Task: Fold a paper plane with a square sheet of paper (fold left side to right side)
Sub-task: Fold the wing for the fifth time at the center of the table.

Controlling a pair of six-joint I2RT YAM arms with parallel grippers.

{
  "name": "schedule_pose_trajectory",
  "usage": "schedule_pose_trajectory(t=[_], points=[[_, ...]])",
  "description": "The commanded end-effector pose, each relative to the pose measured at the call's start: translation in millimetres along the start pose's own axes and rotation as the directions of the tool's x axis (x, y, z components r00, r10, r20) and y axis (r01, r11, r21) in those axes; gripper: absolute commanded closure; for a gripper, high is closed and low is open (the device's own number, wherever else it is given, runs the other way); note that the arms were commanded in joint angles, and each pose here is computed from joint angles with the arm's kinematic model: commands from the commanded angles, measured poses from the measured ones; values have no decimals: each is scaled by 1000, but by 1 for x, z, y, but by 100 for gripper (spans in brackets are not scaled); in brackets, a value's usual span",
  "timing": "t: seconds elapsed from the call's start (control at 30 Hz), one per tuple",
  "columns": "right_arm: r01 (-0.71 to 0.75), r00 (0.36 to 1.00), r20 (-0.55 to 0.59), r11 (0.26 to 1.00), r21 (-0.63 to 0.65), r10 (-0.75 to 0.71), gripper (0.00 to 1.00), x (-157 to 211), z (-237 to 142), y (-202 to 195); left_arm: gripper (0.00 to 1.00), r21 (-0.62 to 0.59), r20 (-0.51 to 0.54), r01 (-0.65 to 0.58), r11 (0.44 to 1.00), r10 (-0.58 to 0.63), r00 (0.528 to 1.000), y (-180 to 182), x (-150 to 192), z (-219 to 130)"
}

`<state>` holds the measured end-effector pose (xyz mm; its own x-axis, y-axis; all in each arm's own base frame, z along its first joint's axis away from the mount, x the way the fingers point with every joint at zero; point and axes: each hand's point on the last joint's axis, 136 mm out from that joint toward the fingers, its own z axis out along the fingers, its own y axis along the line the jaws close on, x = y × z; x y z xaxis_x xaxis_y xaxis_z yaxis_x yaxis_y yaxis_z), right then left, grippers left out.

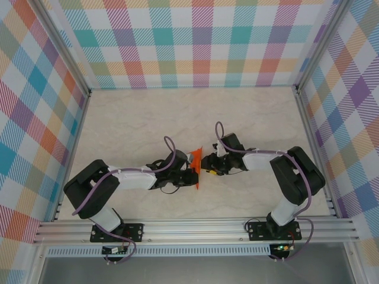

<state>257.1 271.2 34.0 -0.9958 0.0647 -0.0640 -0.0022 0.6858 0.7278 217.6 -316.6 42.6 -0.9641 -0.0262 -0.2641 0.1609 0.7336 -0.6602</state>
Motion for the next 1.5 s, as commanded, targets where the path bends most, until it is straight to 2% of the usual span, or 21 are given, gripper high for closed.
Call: schedule_pose_trajectory(t=[0.0, 0.17, 0.47, 0.73, 1.27, 1.47], points=[[32, 999, 14, 997, -64, -31, 51, -9, 3, 21, 100, 39, 16, 17, 999, -18, 1000, -6, -5, -2], [41, 999, 20, 997, -69, -40, 49, -11, 4, 23, 100, 47, 15, 34, 998, -34, 999, -4, -4, 0], [38, 999, 7, 998, -43, -38, 52, -14, 13, 20, 100, 49, 10, 49, 998, -50, 999, -2, -2, 2], [17, 1000, -26, 999, 43, -16, 57, -10, 22, 6, 100, 40, 0, 59, 997, -59, 998, 2, -1, 7], [-9, 999, -51, 997, 83, 14, 61, -6, 28, -6, 71, 39, 11, 51, 998, -52, 999, -1, -4, 0], [-7, 999, -51, 996, 84, 12, 62, -6, 28, -6, 53, 41, 31, 55, 998, -56, 998, -2, -7, -21]])
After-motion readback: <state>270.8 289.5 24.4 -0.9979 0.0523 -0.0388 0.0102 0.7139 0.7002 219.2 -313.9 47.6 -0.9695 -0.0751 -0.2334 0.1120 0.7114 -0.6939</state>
